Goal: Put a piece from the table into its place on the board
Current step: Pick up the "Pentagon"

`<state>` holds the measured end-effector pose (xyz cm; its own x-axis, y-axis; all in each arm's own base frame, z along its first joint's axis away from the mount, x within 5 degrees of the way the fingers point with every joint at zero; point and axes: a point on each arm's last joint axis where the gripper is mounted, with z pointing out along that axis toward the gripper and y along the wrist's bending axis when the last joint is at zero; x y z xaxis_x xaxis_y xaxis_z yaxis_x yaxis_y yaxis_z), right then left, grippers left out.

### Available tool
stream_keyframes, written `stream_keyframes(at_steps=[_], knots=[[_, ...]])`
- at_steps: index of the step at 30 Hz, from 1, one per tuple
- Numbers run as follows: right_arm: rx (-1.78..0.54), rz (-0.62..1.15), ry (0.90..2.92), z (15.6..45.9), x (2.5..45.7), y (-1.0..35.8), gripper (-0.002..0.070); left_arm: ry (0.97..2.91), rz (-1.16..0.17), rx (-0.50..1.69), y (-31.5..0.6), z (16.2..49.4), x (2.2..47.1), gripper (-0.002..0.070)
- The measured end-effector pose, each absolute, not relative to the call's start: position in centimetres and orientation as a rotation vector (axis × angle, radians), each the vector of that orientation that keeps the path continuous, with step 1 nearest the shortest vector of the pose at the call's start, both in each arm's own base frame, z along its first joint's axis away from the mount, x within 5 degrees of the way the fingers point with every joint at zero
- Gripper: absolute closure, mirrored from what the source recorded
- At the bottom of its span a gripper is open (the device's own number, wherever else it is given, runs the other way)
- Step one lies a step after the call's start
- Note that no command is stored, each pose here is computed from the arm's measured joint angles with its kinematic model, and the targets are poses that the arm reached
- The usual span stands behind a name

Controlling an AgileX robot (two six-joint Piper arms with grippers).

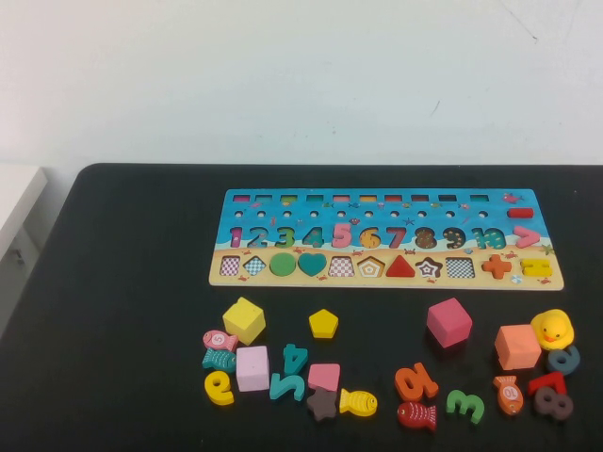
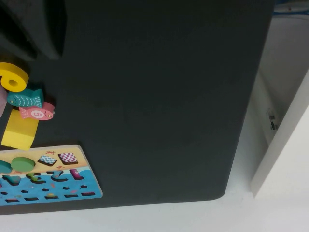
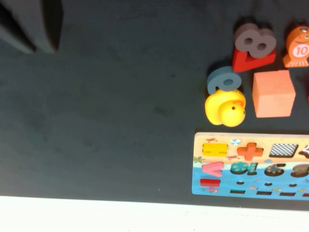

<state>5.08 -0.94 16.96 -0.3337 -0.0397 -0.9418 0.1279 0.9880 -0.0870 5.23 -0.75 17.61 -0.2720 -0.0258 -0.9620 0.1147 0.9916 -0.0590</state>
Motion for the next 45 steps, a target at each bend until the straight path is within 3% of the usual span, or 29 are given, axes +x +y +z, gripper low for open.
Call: stream_keyframes(at_steps=[16, 26, 29, 31, 35, 41, 45], knots=[[0.063, -0.17, 1.904, 17.0, 5.1, -0.9, 0.0657, 1.769, -0.124, 0.074, -0.7, 18.2, 5.4, 0.0676], [0.063, -0.17, 1.904, 17.0, 5.1, -0.9, 0.0657, 1.201, -0.142, 0.018, -0.4, 23.3, 5.0, 0.0676], [0.063, -0.17, 1.904, 17.0, 5.1, -0.9, 0.0657, 0.923, -0.117, -0.018, 0.1, 25.5, 3.8, 0.0676], [0.063, -0.17, 1.904, 17.0, 5.1, -0.9, 0.0657, 0.865, -0.126, -0.069, 0.5, 25.9, 3.5, 0.0676], [0.063, -0.17, 1.904, 17.0, 5.1, -0.9, 0.0657, 1.046, -0.172, -0.081, 0.4, 28.0, 3.6, 0.0676], [0.063, -0.17, 1.904, 17.0, 5.1, -0.9, 0.0658, 1.243, -0.216, 0.038, -0.7, 35.9, 2.9, 0.0676], [0.063, -0.17, 1.904, 17.0, 5.1, -0.9, 0.0657, 1.435, -0.229, 0.127, -1.5, 39.5, 4.4, 0.0676]])
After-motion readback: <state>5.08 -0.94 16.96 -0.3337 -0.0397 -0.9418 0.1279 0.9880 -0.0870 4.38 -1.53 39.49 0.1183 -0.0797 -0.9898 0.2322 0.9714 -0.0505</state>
